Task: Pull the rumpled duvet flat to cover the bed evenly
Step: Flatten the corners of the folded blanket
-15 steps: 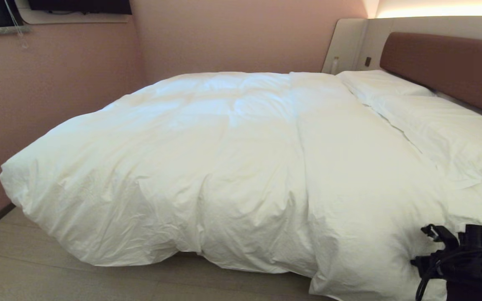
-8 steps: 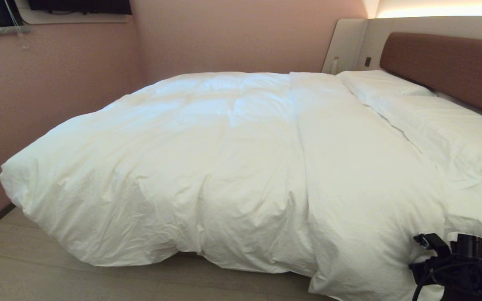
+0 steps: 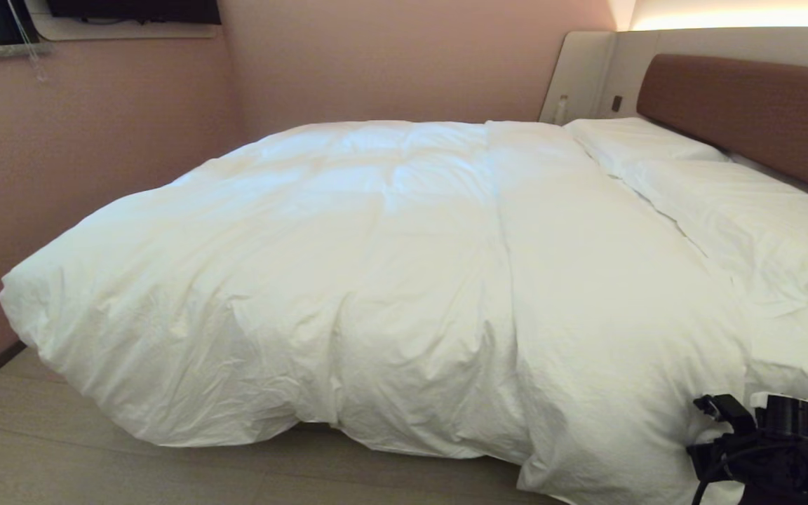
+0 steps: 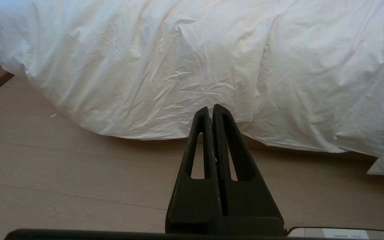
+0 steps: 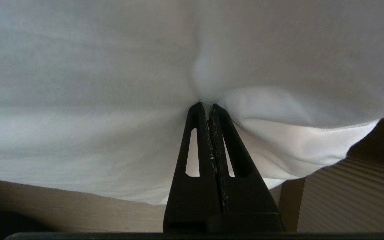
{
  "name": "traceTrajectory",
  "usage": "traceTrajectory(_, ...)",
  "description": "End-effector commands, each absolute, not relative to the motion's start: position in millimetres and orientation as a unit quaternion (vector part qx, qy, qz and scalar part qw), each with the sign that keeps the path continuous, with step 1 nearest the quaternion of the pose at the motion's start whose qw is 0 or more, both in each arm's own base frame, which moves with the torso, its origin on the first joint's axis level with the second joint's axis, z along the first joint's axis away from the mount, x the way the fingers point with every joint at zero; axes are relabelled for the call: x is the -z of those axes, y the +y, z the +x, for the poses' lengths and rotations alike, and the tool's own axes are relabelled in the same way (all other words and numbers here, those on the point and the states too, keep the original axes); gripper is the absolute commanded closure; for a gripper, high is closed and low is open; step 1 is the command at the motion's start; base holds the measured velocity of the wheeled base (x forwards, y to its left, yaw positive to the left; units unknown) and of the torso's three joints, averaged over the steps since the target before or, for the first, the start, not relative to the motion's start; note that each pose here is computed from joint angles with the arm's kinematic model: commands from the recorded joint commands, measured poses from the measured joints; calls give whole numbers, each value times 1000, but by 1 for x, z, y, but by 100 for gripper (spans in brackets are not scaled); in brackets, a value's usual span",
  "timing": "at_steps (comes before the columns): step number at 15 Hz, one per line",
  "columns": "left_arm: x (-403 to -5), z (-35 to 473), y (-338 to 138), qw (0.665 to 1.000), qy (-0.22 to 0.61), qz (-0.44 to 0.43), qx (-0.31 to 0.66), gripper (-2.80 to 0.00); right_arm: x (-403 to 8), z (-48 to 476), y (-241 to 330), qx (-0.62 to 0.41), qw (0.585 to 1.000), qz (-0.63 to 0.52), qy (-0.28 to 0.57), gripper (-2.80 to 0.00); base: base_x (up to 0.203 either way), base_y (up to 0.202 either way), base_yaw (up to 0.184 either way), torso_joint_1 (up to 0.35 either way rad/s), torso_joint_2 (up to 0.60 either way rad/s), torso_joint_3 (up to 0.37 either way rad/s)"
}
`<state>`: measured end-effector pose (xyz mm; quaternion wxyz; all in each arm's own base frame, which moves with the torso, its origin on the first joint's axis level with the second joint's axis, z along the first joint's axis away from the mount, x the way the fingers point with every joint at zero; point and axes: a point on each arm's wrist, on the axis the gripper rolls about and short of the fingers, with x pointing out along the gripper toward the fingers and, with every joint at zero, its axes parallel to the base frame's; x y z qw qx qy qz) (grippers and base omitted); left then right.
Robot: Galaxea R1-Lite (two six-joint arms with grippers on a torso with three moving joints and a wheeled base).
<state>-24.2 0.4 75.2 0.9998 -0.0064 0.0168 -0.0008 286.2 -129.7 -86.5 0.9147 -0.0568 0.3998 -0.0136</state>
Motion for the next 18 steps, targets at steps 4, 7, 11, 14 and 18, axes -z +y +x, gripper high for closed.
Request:
traceTrajectory(4,-75,-24,0,1000,18,-7,1,0,86,286,-130,14,916,-57,398,0,0,0,0,0,0,0)
traceTrajectory(7,-75,-24,0,1000,18,-7,0,0,84,287,-131,21,919,-43,392,0,0,0,0,0,0,0)
traceTrajectory(11,-75,-24,0,1000,17,-7,1,0,47,271,-124,46,936,-22,348,0,0,0,0,0,0,0)
traceTrajectory(14,-75,-24,0,1000,17,-7,1,0,9,225,-104,53,942,-24,331,0,0,0,0,0,0,0)
traceTrajectory(18,-75,-24,0,1000,18,-7,1,0,-48,182,-90,84,966,-53,240,0,0,0,0,0,0,0)
